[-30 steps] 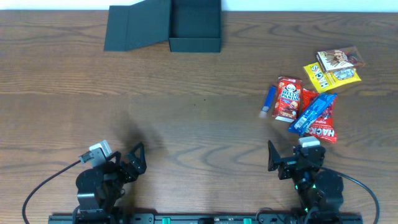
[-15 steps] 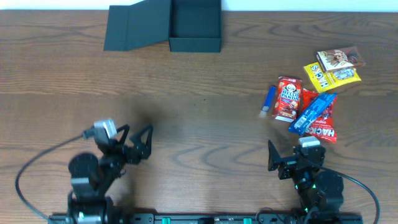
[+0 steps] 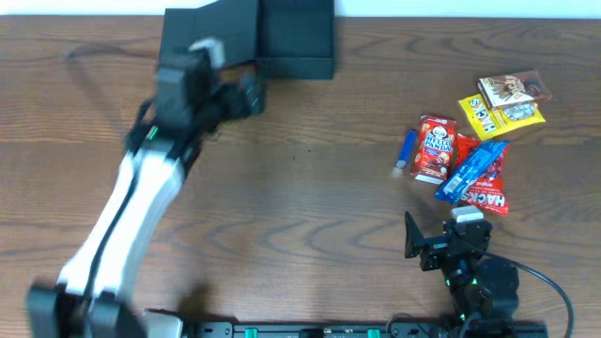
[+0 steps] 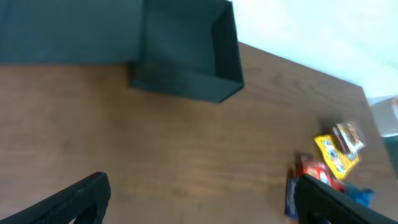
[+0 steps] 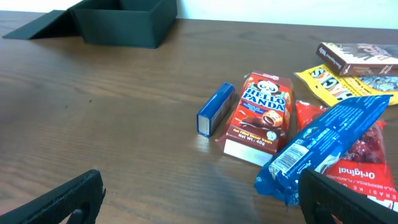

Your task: Pack container

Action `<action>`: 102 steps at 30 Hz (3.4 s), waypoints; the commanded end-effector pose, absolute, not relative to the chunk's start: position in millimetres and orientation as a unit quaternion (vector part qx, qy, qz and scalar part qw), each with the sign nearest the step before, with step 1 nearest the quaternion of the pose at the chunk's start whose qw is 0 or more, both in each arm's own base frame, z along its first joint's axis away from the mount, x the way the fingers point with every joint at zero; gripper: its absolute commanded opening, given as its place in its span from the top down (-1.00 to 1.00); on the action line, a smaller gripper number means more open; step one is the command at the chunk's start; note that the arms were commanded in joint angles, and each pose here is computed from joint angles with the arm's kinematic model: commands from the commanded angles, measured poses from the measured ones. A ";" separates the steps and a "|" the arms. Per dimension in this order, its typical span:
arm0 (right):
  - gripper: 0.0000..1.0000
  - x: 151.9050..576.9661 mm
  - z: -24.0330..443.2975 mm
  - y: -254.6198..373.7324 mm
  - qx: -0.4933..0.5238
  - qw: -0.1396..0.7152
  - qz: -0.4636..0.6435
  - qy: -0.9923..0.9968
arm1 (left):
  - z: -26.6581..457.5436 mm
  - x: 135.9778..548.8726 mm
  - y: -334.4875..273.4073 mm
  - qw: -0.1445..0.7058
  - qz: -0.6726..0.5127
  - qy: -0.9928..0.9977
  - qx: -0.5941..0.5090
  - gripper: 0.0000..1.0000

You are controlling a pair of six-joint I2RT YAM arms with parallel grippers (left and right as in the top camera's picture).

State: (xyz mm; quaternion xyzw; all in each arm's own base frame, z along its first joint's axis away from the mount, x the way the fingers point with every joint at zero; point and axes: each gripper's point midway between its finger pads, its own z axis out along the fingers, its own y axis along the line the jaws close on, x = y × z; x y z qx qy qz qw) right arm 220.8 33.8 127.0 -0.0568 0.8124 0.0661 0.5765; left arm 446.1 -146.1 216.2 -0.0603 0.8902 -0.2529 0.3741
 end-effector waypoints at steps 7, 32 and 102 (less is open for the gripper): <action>-0.98 221.4 124.0 29.5 -0.052 0.576 0.057 0.814 | 182.2 554.2 -186.3 0.339 -0.216 0.909 -0.108 -0.91; -0.99 221.4 124.0 29.5 -0.052 0.576 0.057 0.814 | 113.1 627.2 -228.5 0.411 -0.173 0.894 0.046 -0.91; -0.99 221.4 124.0 29.5 -0.052 0.576 0.057 0.814 | 82.5 476.6 -193.4 0.058 -0.061 0.969 -0.232 -1.00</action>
